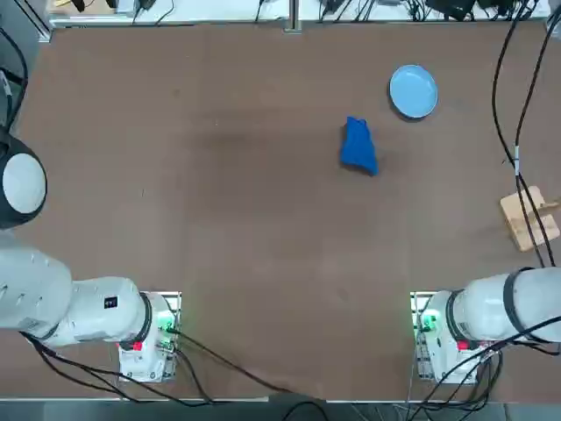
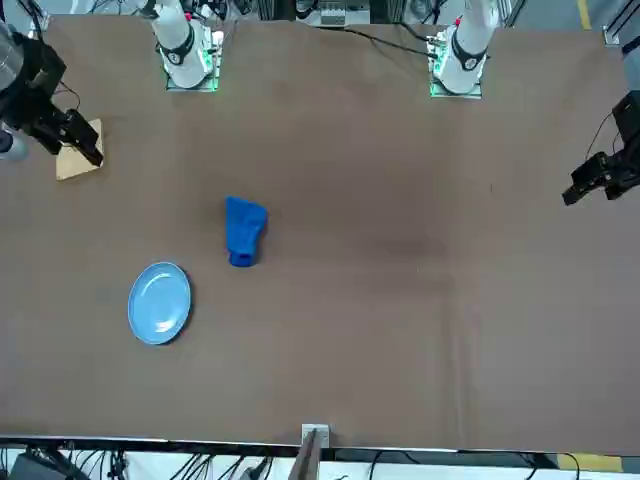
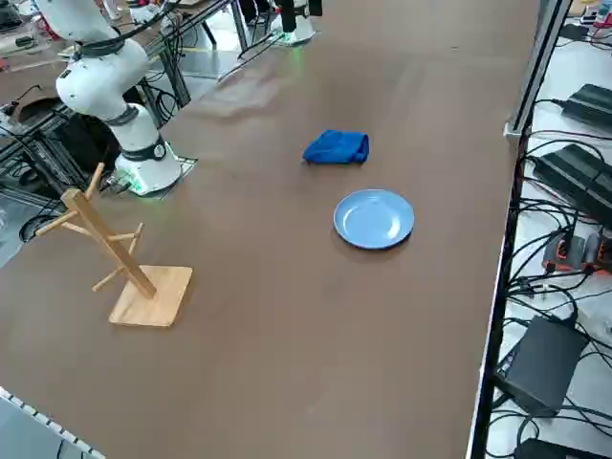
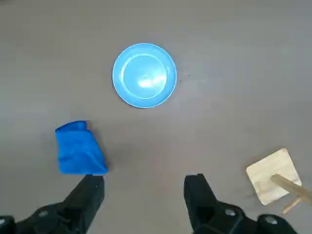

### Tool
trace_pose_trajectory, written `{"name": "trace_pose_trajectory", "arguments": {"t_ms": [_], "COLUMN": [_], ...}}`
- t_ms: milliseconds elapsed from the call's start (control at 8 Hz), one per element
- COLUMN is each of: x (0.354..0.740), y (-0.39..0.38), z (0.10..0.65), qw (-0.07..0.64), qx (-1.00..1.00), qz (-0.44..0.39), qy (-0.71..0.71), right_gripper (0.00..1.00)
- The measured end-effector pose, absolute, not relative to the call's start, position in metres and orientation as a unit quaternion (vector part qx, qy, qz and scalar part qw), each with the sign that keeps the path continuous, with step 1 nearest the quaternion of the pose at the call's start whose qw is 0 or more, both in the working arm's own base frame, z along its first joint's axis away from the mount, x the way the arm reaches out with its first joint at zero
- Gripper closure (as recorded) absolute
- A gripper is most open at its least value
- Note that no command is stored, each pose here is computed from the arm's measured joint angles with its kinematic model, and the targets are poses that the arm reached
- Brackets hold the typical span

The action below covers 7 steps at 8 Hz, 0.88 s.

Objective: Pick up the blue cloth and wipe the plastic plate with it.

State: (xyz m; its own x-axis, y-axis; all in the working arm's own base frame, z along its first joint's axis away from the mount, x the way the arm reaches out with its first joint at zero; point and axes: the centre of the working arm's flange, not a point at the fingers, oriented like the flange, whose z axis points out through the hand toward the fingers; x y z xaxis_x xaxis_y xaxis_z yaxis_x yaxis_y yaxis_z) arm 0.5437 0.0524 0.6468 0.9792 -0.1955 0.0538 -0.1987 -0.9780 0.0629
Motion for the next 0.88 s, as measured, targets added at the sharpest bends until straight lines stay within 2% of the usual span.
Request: {"name": "trace_pose_trajectory", "arguments": {"t_ms": [875], "x": [0.554], "y": [0.077], "z": [0.625], "qw": [0.030], "qx": [0.994], "qz": [0.007], "qy": [-0.102], "right_gripper": [0.00]}}
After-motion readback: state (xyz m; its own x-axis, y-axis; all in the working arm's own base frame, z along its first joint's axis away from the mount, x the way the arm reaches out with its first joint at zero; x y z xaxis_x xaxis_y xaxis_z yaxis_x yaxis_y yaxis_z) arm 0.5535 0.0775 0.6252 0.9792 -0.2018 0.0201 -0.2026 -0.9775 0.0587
